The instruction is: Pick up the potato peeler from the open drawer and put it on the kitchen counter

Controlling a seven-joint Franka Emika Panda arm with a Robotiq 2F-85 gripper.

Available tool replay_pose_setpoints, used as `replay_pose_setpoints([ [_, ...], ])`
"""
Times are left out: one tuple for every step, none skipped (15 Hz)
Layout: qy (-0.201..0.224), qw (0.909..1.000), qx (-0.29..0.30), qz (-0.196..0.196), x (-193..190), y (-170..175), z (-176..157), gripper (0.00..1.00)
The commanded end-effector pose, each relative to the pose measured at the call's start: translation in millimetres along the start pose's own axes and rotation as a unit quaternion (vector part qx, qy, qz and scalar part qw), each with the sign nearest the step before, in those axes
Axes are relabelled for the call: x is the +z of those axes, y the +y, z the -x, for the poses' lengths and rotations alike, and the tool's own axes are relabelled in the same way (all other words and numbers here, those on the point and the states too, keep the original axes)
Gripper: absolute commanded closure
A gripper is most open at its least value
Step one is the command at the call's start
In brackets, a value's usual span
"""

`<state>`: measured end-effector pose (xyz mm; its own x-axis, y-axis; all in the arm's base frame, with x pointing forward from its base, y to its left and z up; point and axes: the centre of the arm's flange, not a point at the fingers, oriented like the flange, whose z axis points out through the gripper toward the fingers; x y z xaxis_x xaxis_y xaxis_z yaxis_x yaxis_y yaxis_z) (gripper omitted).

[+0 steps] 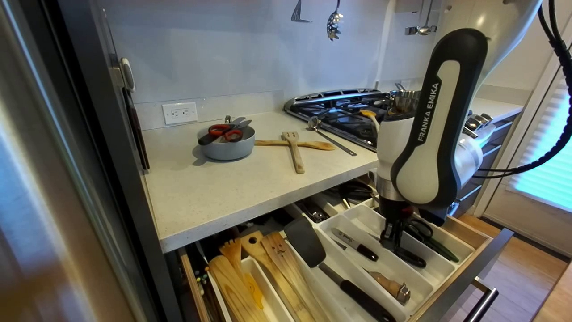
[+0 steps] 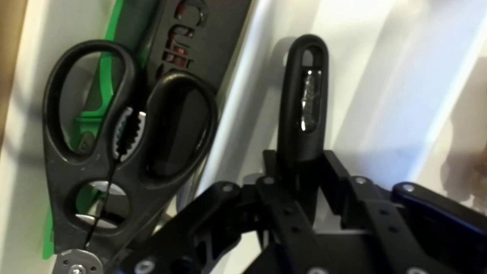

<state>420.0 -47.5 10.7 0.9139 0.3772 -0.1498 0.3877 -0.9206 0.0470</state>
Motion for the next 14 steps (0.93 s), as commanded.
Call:
replay_pose_setpoints([
  [-0.002,0.9993,0.03,-0.024,-22,12,22,0.92],
  [-0.002,0.9983,0.045,-0.036,-31,18,33,0.92],
  [-0.001,0.997,0.056,-0.053,-38,26,43,0.92],
  [-0.005,0.9947,0.076,-0.069,-46,35,54,0.92],
  [-0.005,0.9925,0.091,-0.082,-52,41,64,0.92],
  [0.006,0.9896,0.107,-0.096,-62,49,77,0.92],
  [0.02,0.9864,0.123,-0.107,-70,53,87,0.92],
  [0.041,0.9824,0.142,-0.114,-79,56,93,0.92],
  [0.074,0.9787,0.152,-0.117,-95,60,103,0.92],
  [0.1,0.9765,0.149,-0.12,-104,59,104,0.92],
  [0.128,0.975,0.134,-0.122,-122,55,107,0.92],
  [0.153,0.9736,0.121,-0.119,-133,48,99,0.92],
  [0.178,0.9708,0.114,-0.113,-148,44,96,0.92],
  [0.205,0.9661,0.117,-0.104,-158,38,83,0.92],
])
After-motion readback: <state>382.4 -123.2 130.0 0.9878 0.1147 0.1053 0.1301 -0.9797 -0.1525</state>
